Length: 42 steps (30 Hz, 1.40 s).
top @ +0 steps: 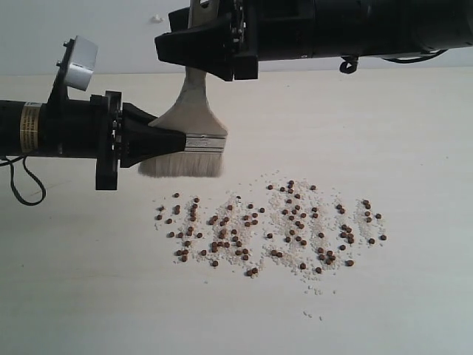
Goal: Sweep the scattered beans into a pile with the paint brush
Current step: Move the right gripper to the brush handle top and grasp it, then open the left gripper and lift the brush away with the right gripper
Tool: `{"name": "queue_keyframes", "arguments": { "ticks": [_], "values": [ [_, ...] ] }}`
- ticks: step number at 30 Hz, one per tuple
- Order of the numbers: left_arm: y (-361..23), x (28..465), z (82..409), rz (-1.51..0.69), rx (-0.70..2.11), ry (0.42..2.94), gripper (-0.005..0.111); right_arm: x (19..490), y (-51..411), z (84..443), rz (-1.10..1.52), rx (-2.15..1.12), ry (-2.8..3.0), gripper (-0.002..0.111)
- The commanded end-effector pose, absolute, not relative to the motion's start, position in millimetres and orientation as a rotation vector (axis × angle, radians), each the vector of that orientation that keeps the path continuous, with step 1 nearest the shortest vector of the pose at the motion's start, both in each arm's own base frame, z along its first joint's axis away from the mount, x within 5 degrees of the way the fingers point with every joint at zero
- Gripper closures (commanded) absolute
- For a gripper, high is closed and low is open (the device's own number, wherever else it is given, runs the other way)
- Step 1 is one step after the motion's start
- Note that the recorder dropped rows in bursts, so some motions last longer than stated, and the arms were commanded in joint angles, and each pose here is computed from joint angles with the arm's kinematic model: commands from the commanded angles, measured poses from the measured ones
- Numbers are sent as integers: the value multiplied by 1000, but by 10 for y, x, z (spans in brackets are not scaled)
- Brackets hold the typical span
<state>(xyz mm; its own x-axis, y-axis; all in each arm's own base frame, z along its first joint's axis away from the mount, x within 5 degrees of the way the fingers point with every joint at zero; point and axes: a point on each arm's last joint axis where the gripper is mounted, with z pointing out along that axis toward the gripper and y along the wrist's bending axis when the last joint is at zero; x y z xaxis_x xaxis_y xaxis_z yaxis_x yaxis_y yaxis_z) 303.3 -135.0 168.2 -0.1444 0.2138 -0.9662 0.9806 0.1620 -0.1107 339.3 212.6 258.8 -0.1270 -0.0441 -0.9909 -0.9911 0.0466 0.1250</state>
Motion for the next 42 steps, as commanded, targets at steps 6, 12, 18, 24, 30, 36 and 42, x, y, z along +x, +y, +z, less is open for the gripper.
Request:
{"name": "queue_keyframes", "arguments": {
  "ticks": [6, 12, 18, 24, 30, 36, 42],
  "values": [
    [-1349, 3051, 1733, -1070, 1181, 1508, 107, 3402, 2135, 2607, 1234, -1158, 1328, 69],
    [-1349, 3051, 1733, -1056, 1194, 1493, 107, 3402, 2135, 2607, 1187, -1193, 1280, 108],
    [-1349, 3058, 1738, -1051, 1187, 1488, 107, 3402, 2135, 2607, 1192, -1188, 1286, 108],
    [-1348, 3087, 1759, -1047, 1139, 1489, 92, 3402, 2135, 2607, 1192, -1189, 1285, 108],
    [-1348, 3092, 1763, -1048, 1128, 1491, 45, 3402, 2135, 2607, 1197, -1185, 1290, 108],
    [-1347, 3103, 1771, -1050, 1107, 1494, 41, 3479, 2098, 2598, 1130, -1130, 1388, 108],
    [-1283, 3095, 1841, -1063, 1094, 1520, 41, 3627, 1730, 2787, 1077, -962, 1499, 108]
  ]
}}
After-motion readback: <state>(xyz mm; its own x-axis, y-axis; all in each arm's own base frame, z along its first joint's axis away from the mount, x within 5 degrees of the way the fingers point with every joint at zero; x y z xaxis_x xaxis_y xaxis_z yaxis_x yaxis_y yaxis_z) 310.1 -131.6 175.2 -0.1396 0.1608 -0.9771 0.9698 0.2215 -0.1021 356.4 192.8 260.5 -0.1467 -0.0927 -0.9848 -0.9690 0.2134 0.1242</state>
